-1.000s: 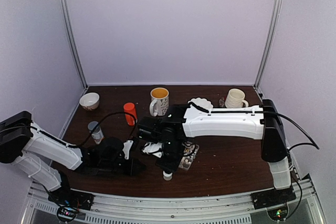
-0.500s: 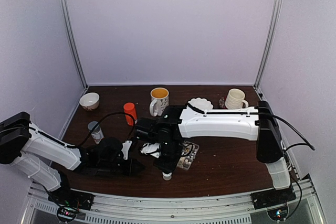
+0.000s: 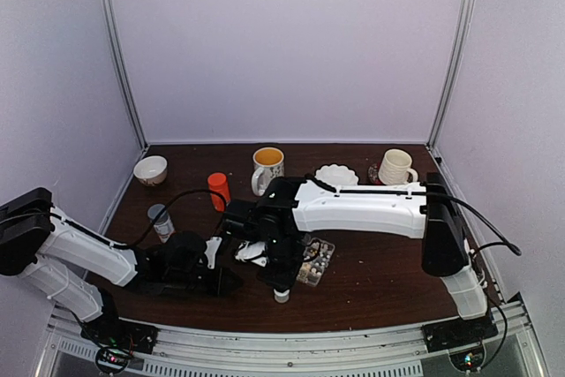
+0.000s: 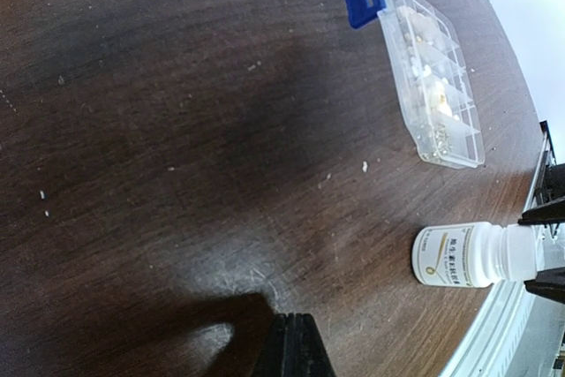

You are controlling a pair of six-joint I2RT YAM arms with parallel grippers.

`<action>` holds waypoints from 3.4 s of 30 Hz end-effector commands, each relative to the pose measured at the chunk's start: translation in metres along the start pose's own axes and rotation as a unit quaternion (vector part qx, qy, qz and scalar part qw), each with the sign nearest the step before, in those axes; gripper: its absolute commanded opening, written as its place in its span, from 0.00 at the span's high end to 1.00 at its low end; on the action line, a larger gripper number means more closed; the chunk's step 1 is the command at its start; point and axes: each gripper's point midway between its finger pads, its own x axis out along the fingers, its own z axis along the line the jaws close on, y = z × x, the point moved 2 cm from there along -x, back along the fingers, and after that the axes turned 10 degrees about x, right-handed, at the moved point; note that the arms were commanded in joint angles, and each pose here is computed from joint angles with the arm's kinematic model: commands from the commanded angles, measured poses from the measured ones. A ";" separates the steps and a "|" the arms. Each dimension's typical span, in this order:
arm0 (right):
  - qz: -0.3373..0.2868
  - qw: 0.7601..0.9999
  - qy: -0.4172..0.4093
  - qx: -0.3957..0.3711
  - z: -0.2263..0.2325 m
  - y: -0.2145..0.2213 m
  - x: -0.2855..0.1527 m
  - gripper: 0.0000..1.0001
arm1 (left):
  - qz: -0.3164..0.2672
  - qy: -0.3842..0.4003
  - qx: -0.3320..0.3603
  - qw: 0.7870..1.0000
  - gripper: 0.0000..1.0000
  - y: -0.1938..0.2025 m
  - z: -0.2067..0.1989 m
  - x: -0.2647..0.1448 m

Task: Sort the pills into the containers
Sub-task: Place the lid of the pill bottle on the pill bottle, then place the pill bottle at the center of the board, then pick up the pill bottle from the center of the board.

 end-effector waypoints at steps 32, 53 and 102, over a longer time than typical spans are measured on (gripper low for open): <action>0.092 0.994 0.038 -0.047 -0.013 0.051 0.015 0.87 | 0.004 -0.020 0.002 1.000 1.00 0.003 0.010 -0.007; 0.006 1.000 0.008 0.024 -0.009 0.034 -0.008 0.41 | 0.006 -0.025 0.006 1.000 1.00 0.003 0.010 -0.011; 0.038 0.999 0.002 0.027 -0.009 0.053 0.041 0.59 | 0.006 -0.039 0.017 0.999 1.00 -0.006 0.008 -0.016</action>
